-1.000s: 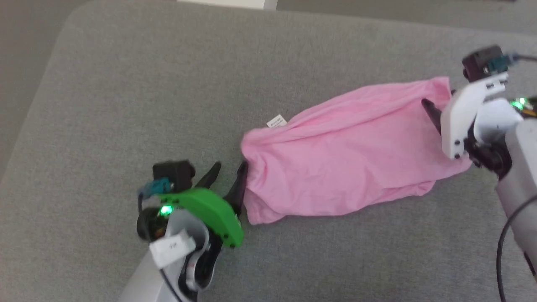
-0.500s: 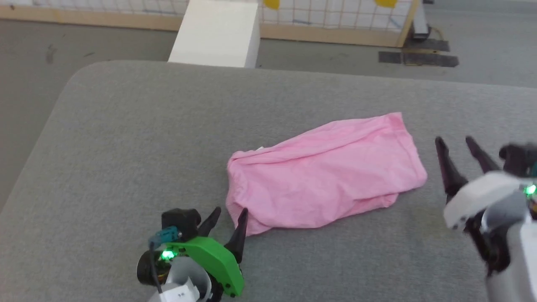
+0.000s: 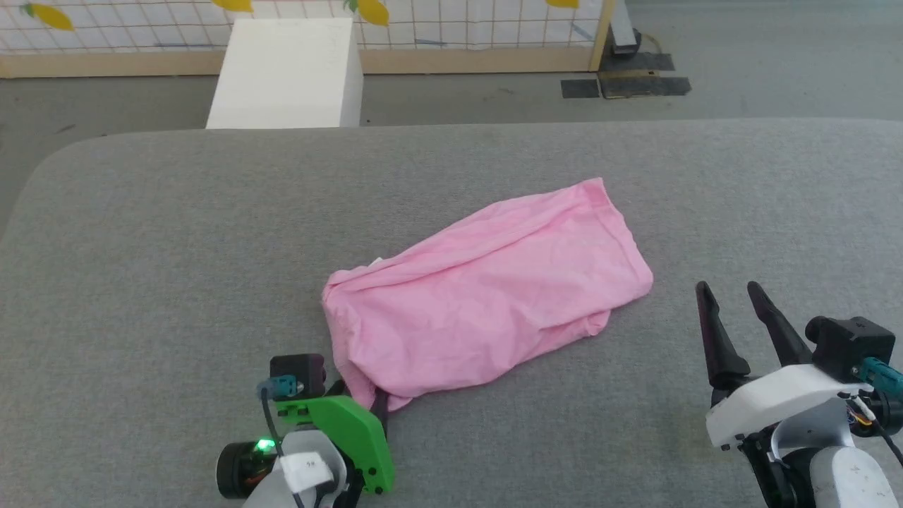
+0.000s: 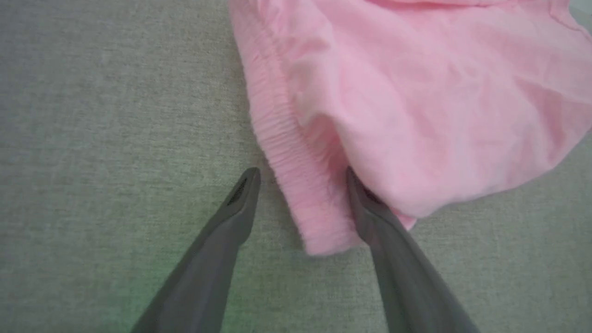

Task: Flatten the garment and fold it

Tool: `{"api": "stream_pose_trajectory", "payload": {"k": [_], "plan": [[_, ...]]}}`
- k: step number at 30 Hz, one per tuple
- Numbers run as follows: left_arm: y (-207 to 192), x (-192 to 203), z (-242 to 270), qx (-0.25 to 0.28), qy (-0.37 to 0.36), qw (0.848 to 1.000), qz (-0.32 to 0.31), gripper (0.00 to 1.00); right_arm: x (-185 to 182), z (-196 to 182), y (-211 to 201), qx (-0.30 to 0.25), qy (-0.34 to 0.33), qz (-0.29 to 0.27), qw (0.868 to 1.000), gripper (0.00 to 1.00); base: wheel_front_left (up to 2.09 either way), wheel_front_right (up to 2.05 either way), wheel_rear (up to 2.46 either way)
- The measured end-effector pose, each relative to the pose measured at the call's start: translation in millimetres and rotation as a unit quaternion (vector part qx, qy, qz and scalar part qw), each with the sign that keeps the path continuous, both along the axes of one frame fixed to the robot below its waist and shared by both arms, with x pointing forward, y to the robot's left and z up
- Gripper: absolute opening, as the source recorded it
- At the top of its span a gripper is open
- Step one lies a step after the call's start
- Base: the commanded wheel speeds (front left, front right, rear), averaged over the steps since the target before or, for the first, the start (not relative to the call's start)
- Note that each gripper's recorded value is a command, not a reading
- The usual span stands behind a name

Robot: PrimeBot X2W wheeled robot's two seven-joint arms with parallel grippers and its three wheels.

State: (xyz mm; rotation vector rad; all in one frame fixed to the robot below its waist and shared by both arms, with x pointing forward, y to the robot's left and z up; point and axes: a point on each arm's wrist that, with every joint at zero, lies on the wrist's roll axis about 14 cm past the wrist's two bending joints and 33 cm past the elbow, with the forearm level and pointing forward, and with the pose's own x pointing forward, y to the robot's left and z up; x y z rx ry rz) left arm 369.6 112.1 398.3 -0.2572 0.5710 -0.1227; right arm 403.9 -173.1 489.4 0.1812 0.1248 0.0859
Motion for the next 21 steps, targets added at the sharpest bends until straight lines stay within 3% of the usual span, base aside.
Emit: {"api": "stream_pose_trajectory", "payload": {"k": [5, 6, 7, 12, 16, 21], "plan": [[-12, 6, -6, -0.004, 0.017, 1.000, -0.020, 1.00, -2, -6, -4, 0.003, 0.008, -0.006, 1.000, 1.00, 0.00, 0.00, 0.00], [-14, 7, -6, -0.005, 0.018, 0.999, -0.027, 0.46, -2, -8, -4, 0.003, 0.011, -0.007, 1.000, 1.00, 0.00, 0.00, 0.00], [-16, 7, -6, -0.006, 0.018, 0.999, -0.032, 0.00, -2, -11, -5, 0.003, 0.017, -0.008, 1.000, 1.00, 0.00, 0.00, 0.00], [-19, 3, -6, -0.011, 0.019, 0.999, -0.045, 0.00, 6, -32, -6, -0.004, 0.065, -0.007, 0.998, 1.00, 0.00, 0.00, 0.00], [-17, 1, -6, -0.014, 0.015, 0.999, -0.045, 0.00, 31, -31, 7, -0.008, 0.074, 0.011, 0.997, 1.00, 0.00, 0.00, 0.00], [-14, 3, -5, -0.016, 0.008, 0.999, -0.041, 0.00, 58, -52, 22, -0.008, 0.134, 0.031, 0.990, 1.00, 0.00, 0.00, 0.00]]}}
